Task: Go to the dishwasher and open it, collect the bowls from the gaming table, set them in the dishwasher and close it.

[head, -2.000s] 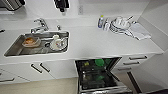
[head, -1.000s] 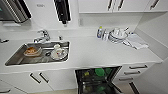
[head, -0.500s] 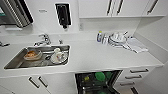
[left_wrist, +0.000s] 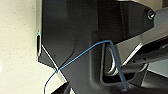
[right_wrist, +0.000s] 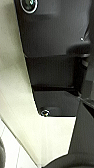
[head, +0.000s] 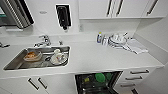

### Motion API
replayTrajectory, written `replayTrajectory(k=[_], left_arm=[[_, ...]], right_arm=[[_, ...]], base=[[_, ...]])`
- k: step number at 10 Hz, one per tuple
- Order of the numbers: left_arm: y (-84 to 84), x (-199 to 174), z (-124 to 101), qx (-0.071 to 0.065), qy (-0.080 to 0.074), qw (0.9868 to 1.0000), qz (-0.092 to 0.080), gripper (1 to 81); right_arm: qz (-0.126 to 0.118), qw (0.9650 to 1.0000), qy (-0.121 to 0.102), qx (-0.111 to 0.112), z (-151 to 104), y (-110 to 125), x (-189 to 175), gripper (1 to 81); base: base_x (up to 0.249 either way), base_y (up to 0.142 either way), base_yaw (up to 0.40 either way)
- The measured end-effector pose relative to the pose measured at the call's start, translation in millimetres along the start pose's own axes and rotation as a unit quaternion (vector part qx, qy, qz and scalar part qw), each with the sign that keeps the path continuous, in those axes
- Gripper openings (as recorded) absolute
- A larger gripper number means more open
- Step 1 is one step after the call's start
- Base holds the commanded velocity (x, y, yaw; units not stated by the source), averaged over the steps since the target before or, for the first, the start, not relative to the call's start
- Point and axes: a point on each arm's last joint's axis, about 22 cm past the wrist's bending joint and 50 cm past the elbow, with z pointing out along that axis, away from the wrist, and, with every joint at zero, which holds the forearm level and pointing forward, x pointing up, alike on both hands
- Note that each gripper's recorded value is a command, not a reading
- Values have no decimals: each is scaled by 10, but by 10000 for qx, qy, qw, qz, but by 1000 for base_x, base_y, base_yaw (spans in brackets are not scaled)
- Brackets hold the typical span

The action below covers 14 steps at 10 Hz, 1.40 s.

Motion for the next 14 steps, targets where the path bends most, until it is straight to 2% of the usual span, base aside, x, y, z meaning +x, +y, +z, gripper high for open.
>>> replayTrajectory(k=[1,3,4,5,6,9,12,14], left_arm=[[2,-39,-1,-1,-21,10000,-5,811],[4,-26,0,-3,-14,10000,-2,811],[4,-32,0,-2,-17,10000,-3,811],[2,-32,-1,-1,-17,10000,-3,811],[2,-41,-2,-2,-24,10000,-7,811],[-4,-126,-11,5,-72,10000,-20,811],[8,-149,-8,-5,-93,10000,28,811],[62,-159,20,-20,-106,9999,36,811]], right_arm=[[-39,9999,101,-23,-24,33,187,811],[-21,9995,307,-109,-227,212,605,811],[-22,9990,445,17,-256,91,879,811],[-35,9977,631,243,-245,-147,1178,811],[-48,9963,778,363,-246,-258,1352,811],[157,9918,1221,353,-325,-141,1724,811],[590,9884,1323,460,-347,-185,1885,811],[704,9863,1409,498,-446,-169,2048,811]], base=[[0,0,0],[0,0,0],[0,0,0],[0,0,0],[0,0,0],[0,0,0],[0,0,0],[0,0,0]])
